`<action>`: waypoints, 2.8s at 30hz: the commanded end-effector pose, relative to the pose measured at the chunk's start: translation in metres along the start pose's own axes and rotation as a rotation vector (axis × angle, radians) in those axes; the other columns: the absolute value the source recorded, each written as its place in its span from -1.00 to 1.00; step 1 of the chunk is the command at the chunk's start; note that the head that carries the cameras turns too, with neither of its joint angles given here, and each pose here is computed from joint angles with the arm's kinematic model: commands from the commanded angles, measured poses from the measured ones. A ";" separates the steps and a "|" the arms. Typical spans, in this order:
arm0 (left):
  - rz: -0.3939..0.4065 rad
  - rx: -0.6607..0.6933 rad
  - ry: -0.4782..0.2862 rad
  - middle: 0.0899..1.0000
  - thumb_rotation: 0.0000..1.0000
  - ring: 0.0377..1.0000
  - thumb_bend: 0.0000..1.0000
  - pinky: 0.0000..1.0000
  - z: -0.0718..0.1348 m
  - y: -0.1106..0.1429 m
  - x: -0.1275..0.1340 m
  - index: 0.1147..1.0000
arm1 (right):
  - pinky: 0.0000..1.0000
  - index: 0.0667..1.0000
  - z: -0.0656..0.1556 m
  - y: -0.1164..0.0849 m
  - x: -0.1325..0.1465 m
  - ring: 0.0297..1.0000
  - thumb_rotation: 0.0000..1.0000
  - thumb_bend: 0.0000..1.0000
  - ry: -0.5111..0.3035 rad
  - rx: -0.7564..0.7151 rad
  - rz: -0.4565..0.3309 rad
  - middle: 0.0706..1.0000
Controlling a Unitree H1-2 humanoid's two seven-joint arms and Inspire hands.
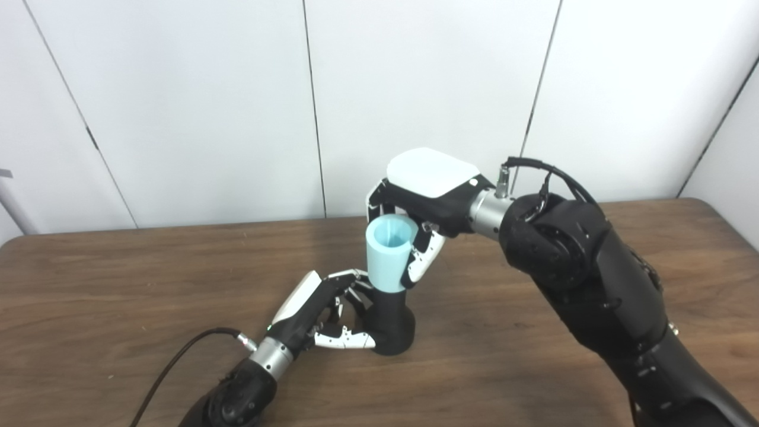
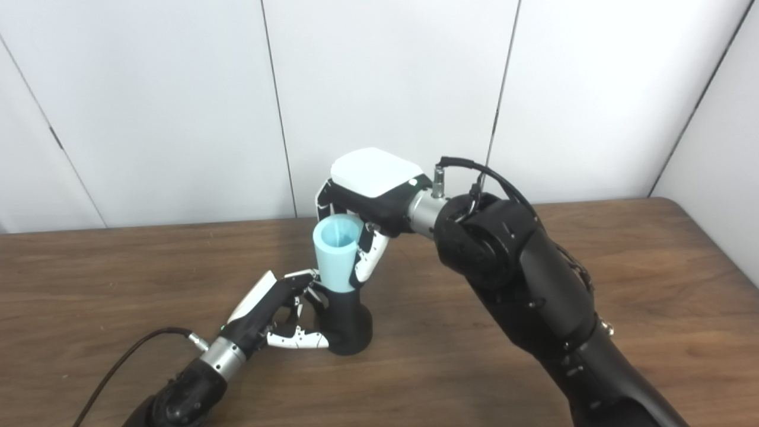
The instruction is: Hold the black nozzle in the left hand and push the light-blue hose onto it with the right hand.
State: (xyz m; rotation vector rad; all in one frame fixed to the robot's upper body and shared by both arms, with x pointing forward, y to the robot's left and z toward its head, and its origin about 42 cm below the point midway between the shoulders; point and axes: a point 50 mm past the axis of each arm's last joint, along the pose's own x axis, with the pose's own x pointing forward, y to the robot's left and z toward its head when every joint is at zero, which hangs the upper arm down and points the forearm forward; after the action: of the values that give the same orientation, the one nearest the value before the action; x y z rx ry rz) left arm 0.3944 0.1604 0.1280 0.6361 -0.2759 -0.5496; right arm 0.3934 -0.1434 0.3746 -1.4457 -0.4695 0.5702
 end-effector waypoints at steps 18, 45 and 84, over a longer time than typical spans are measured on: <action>-0.171 0.002 0.205 0.15 -0.40 -0.07 0.72 -0.24 -0.033 -0.035 -0.031 0.14 | -0.80 -0.11 0.000 0.003 0.000 -0.67 -1.00 0.06 -0.002 0.019 -0.004 -0.14; -0.173 0.006 0.200 0.15 -0.40 -0.07 0.72 -0.23 -0.031 -0.036 -0.029 0.14 | -0.78 -0.11 0.006 0.002 0.003 -0.64 -1.00 0.06 -0.017 0.024 -0.013 -0.14; -0.187 -0.001 0.186 0.20 -0.32 0.06 0.78 -0.05 -0.024 -0.036 -0.027 0.17 | -0.81 -0.11 0.010 0.001 0.013 -0.66 -1.00 0.06 -0.043 0.043 -0.018 -0.14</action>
State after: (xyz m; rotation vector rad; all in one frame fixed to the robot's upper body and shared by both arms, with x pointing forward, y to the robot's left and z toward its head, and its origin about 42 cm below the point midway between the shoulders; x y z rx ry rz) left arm 0.3914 0.1577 0.1308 0.6456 -0.2594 -0.5535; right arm 0.3964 -0.1331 0.3604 -1.3802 -0.4586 0.6065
